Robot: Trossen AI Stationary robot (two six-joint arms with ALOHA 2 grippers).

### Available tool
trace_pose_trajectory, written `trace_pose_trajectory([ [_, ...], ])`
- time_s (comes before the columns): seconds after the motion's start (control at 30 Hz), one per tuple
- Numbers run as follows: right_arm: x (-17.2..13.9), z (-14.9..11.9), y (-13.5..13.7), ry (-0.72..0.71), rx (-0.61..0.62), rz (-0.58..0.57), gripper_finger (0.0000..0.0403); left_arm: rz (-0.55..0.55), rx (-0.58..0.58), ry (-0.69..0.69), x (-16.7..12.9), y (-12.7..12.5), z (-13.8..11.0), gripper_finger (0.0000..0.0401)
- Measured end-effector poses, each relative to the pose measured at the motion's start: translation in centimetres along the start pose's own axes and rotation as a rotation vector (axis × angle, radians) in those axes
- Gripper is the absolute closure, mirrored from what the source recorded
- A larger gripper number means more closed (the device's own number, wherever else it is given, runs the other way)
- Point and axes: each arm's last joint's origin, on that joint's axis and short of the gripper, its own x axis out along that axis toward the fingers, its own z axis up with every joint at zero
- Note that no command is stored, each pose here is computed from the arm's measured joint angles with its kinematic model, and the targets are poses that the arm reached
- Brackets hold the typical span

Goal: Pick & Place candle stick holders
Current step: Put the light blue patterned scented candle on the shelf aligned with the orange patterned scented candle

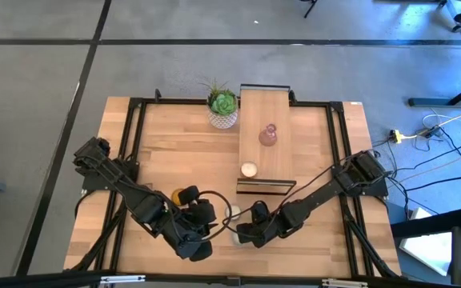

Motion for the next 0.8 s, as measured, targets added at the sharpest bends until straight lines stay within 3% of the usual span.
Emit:
trace_pose_trajectory([
  [0.43, -0.03, -0.11, -0.33, 0.058, 0.019, -0.049, 0.0318, -0.003, 0.0, 0.0, -0.1, -0.1, -0.1, 0.0327],
  [0.8, -0.01, -0.32, -0.51, 0.128, 0.02, -0.081, 0.0392, -0.002, 0.003, -0.001, -0.1, -0.09, -0.1, 0.0327],
])
